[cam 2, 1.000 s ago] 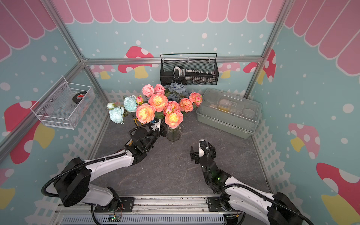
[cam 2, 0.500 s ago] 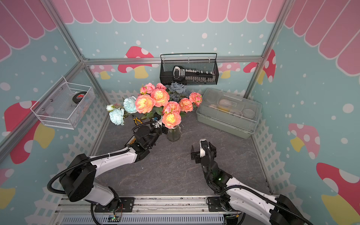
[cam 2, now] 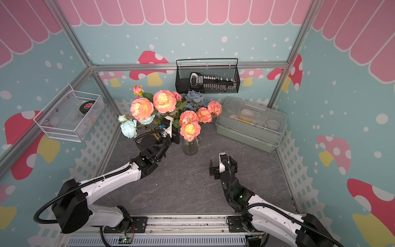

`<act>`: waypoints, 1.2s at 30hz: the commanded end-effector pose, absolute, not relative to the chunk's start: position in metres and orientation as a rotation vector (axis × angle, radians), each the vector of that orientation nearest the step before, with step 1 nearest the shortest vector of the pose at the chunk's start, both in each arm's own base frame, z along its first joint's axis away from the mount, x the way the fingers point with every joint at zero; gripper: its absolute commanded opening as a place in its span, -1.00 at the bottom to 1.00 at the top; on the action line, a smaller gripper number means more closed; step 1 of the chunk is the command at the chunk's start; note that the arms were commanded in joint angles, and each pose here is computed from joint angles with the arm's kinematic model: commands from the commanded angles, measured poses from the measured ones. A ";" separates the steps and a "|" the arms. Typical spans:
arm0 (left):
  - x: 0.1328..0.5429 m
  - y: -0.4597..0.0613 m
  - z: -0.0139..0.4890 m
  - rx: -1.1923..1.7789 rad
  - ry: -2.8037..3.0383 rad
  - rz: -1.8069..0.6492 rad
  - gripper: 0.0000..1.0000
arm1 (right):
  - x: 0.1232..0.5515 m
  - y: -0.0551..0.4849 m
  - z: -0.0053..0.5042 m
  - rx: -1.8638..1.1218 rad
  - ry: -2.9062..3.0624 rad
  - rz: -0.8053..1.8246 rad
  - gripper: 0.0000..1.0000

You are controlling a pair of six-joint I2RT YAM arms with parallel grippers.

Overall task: Pick out pink flowers from the vase
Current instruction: Pick up the flower from the vase.

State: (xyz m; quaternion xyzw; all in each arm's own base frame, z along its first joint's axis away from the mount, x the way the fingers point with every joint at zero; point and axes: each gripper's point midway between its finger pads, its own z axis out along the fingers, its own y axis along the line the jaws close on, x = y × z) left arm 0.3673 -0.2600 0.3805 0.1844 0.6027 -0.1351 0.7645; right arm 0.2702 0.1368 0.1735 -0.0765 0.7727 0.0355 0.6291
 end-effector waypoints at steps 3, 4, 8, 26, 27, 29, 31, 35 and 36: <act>0.347 -0.253 0.425 0.421 1.254 -0.332 -1.00 | 0.274 0.138 0.188 -0.155 1.736 0.097 0.97; 0.342 -0.252 0.432 0.420 1.251 -0.349 -1.00 | 0.274 0.138 0.190 -0.157 1.732 0.101 0.97; 0.327 -0.246 0.460 0.414 1.257 -0.420 -1.00 | 0.273 0.142 0.196 -0.175 1.729 0.116 0.97; 0.266 -0.179 0.507 0.242 1.504 -0.554 -1.00 | 0.251 0.230 0.256 -0.610 1.762 0.465 0.97; 0.264 -0.177 0.503 0.233 1.540 -0.559 -1.00 | 0.248 0.236 0.258 -0.642 1.760 0.502 0.97; 0.259 -0.176 0.491 0.233 1.600 -0.584 -1.00 | 0.241 0.247 0.263 -0.693 1.750 0.571 0.97; 0.253 -0.177 0.479 0.238 1.647 -0.612 -1.00 | 0.235 0.254 0.269 -0.718 1.735 0.623 0.97; 0.240 -0.180 0.457 0.249 1.723 -0.693 -1.00 | 0.223 0.266 0.279 -0.779 1.699 0.724 0.97; 0.236 -0.183 0.452 0.258 1.741 -0.719 -1.00 | 0.218 0.270 0.283 -0.798 1.686 0.756 0.97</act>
